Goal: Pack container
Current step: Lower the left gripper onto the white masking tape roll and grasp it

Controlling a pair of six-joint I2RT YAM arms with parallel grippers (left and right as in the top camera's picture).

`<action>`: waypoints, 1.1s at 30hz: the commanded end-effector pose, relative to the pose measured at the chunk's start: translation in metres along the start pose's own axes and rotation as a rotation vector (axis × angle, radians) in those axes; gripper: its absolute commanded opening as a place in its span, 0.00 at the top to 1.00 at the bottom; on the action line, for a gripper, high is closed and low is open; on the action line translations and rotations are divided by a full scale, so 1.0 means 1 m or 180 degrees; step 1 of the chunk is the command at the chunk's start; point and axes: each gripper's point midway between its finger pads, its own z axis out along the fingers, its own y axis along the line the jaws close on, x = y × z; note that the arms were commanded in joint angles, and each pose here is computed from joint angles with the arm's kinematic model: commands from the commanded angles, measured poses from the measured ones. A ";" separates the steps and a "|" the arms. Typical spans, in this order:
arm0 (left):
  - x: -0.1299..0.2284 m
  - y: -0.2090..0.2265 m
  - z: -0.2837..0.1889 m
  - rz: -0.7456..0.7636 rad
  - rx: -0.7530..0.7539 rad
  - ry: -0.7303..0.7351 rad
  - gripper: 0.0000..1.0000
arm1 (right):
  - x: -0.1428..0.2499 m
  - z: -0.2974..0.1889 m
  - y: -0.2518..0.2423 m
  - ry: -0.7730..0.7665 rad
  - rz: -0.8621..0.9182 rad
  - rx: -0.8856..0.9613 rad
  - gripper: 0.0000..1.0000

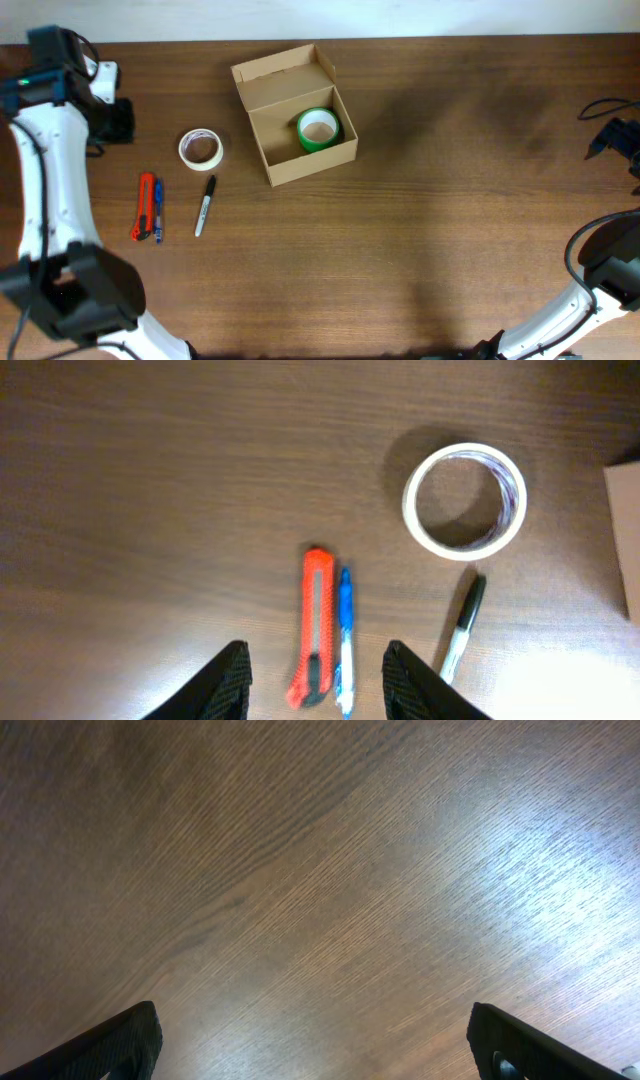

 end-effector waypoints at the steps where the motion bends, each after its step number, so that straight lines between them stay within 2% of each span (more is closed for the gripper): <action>1: 0.008 -0.023 0.045 -0.0271 0.0252 0.0241 0.58 | 0.001 0.002 0.002 0.0025 0.0013 -0.0027 0.01; 9: 0.023 -0.049 0.116 -0.0220 0.0334 0.0690 0.53 | 0.001 0.002 0.002 0.0023 0.0013 -0.0028 0.01; 13: 0.025 -0.062 0.141 -0.0133 0.0359 0.0756 0.52 | 0.001 0.002 0.002 0.0025 0.0013 -0.0027 0.01; 24: 0.005 -0.083 0.160 0.0013 0.0355 0.0510 0.52 | 0.001 0.002 0.002 0.0025 0.0013 -0.0027 0.01; 33: 0.018 -0.083 0.189 0.0025 0.0305 0.0681 0.52 | 0.001 0.002 0.002 0.0023 0.0013 -0.0028 0.01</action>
